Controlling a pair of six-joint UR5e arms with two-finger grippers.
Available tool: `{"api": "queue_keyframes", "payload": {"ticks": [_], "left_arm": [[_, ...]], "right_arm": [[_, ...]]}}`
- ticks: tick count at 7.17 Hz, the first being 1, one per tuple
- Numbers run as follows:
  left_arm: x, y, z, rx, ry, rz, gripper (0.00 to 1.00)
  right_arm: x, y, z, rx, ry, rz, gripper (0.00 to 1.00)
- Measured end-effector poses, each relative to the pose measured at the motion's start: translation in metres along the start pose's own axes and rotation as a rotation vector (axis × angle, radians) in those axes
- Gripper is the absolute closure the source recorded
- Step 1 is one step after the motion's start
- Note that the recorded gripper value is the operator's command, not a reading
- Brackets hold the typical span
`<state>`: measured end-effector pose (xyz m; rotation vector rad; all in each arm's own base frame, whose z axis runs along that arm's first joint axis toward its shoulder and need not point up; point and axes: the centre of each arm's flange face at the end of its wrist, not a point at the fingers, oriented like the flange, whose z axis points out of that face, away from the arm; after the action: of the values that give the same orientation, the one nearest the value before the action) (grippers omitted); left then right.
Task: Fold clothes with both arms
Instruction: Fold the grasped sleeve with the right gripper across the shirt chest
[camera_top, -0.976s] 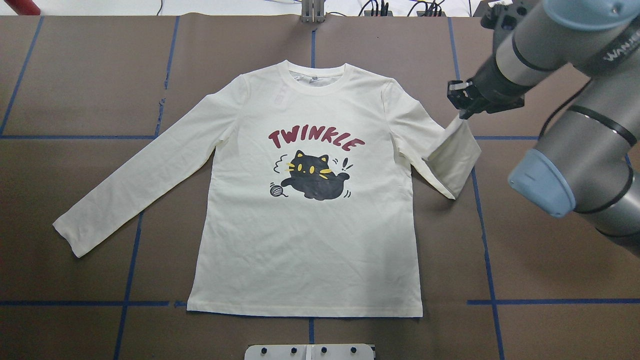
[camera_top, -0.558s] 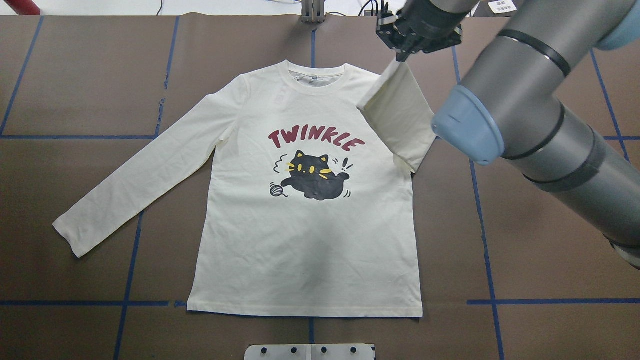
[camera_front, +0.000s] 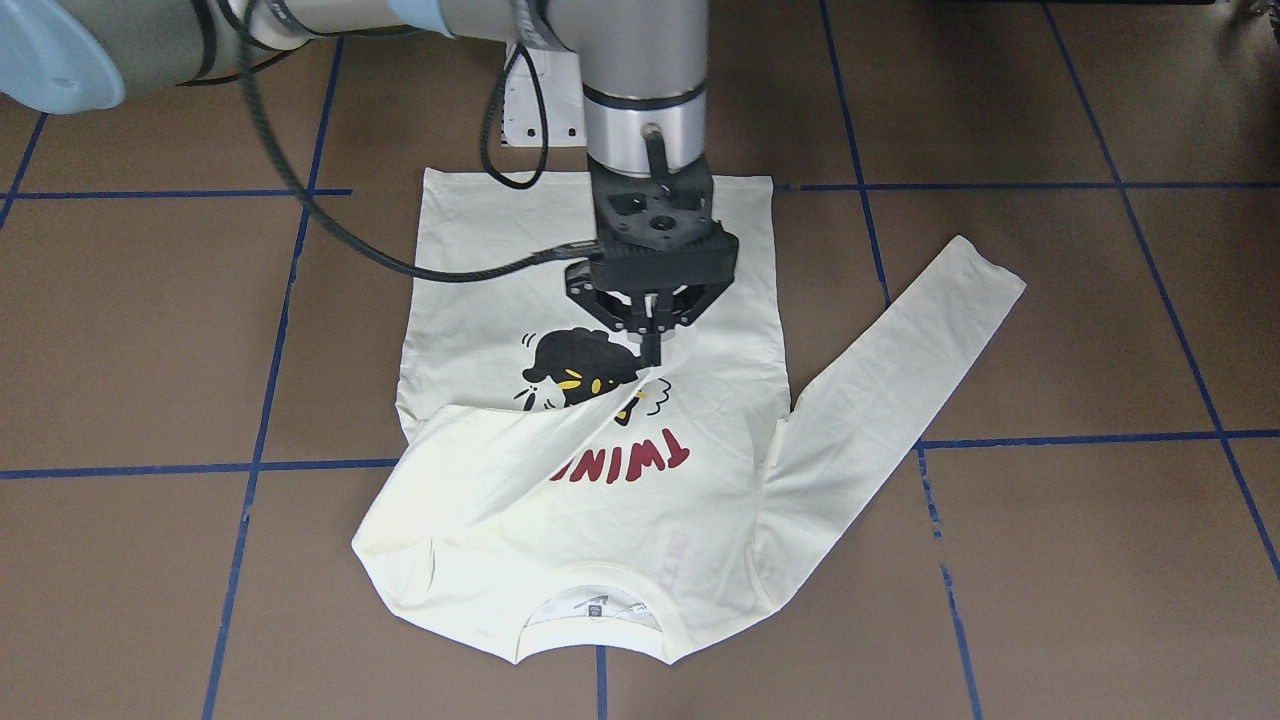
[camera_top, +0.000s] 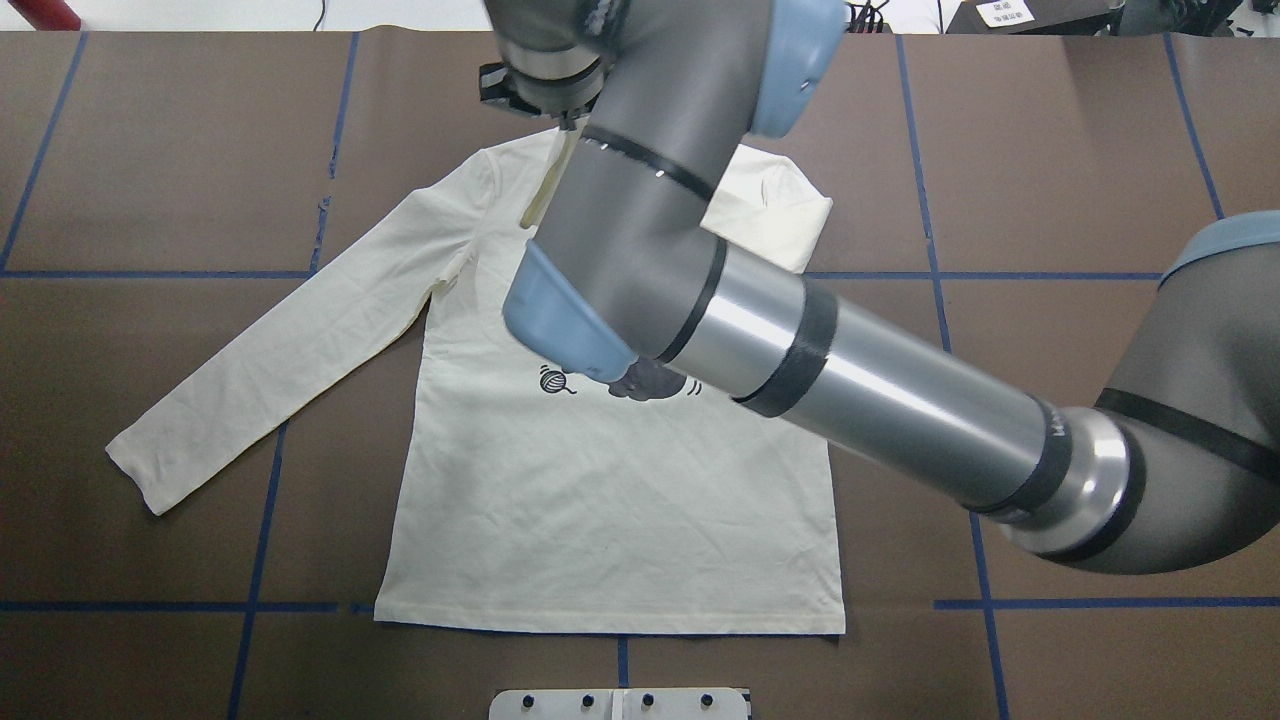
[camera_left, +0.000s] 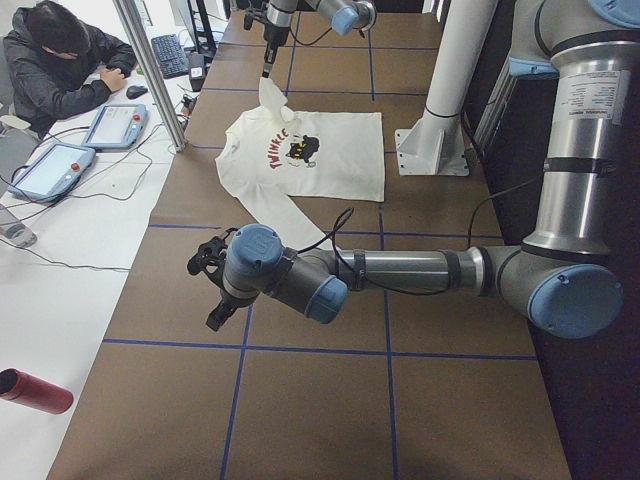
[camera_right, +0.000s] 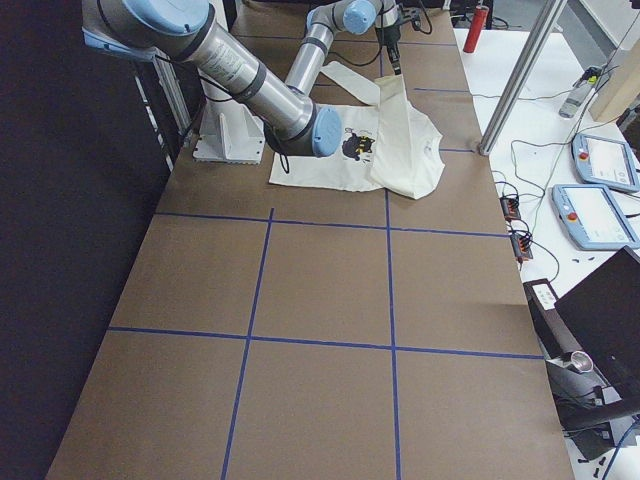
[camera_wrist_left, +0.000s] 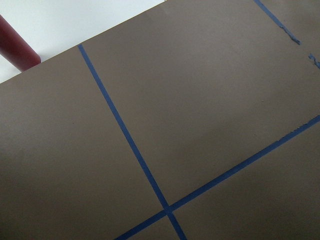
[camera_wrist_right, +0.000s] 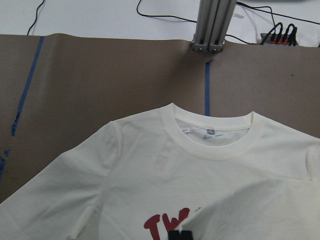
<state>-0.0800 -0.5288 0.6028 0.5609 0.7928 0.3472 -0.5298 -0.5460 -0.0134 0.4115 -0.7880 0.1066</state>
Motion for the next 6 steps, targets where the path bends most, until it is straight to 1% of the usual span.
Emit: {"api": "queue_keyframes", "payload": {"ticks": [1,2,3,4,6], "left_arm": [[0.000,0.001,0.000,-0.001,0.000,-0.001,0.00],[0.000,0.001,0.000,-0.001,0.000,-0.002,0.00],[0.000,0.001,0.001,-0.002,0.000,-0.002,0.00],[0.000,0.001,0.001,-0.002,0.001,-0.002,0.00],[0.000,0.000,0.000,-0.001,0.000,-0.002,0.00]], "right_arm": [[-0.033,0.022,0.040,0.035,-0.004,0.020,1.00],[-0.058,0.044,0.072,0.069,-0.008,0.057,1.00],[-0.076,0.061,0.092,0.089,-0.008,0.088,1.00],[-0.086,0.069,0.102,0.096,-0.007,0.119,0.01],[-0.102,0.067,0.103,0.096,-0.005,0.173,0.00]]}}
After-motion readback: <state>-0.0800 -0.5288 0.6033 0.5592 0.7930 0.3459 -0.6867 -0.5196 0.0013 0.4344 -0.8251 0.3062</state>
